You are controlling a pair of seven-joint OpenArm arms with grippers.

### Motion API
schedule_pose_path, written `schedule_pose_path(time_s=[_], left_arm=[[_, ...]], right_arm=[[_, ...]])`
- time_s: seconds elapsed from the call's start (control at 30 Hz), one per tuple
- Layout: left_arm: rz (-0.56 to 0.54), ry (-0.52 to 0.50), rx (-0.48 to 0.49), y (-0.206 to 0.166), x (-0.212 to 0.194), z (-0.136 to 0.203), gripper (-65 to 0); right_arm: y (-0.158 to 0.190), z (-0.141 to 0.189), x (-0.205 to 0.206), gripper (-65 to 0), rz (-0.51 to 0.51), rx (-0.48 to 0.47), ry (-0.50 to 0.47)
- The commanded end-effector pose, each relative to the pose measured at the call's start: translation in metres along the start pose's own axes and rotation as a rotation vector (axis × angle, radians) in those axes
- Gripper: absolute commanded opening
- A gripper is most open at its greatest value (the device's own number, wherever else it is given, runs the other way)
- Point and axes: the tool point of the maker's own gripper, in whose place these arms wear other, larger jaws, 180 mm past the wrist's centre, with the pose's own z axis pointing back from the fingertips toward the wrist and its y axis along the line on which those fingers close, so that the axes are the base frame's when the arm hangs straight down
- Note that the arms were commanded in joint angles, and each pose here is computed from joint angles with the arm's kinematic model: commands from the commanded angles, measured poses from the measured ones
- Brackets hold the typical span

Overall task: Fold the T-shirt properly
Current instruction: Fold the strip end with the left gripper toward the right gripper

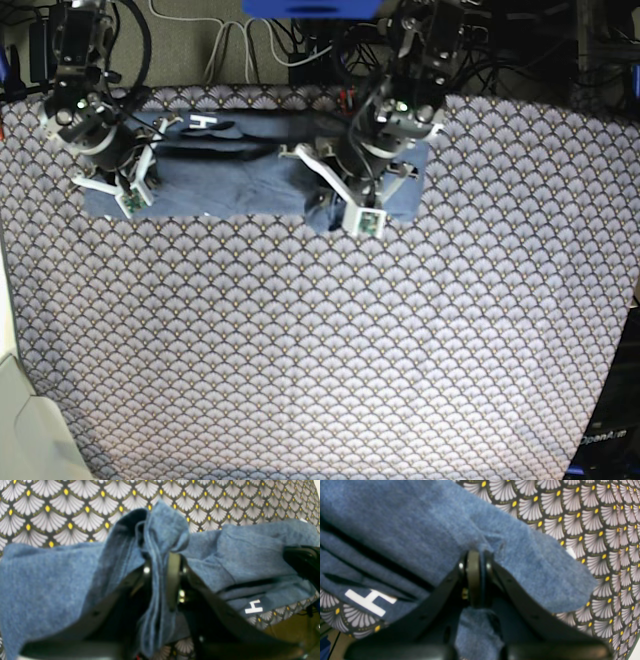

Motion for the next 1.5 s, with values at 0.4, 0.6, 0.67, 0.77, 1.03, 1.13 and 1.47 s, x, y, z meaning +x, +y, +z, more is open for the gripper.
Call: schedule_pose_path(time_s=[0.4,0.6,0.67,0.77,1.03,1.13,1.47], left_arm=[[-0.121,-0.102,-0.178,-0.067,0.028,0.016,-47.0],[-0.098,-0.159,-0.118,-0.043,0.049,0.028,-47.0],[-0.078,-0.136,-0.053,-0.016,0.038,0.032,-46.9],[-0.070,-0.095,0.024,0.018,0.021,0.039,-46.8],[-0.085,-0.036,0.077,0.051,-0.003,0.052,-17.0],[-0.043,-0.032,0.031,0.048,-0.002,0.053,-7.2],[0.154,-0.117,0.054,0.095,0.027,0.070,-1.8]], right_arm=[[-0.007,0.003,0.008,-65.0,0.010,-0.018,-0.025],[-0.007,0.003,0.009,-65.0,0.011,-0.020,-0.026],[-0.009,0.004,0.010,-65.0,0.015,-0.024,-0.027],[-0.009,0.004,0.010,-65.0,0.016,-0.024,-0.026],[-0.009,0.005,0.009,-45.0,0.016,-0.026,-0.024],[-0.012,0.008,0.012,-38.8,0.022,-0.035,-0.033],[-0.074,0.044,0.014,-33.0,-0.066,-0.246,-0.019]])
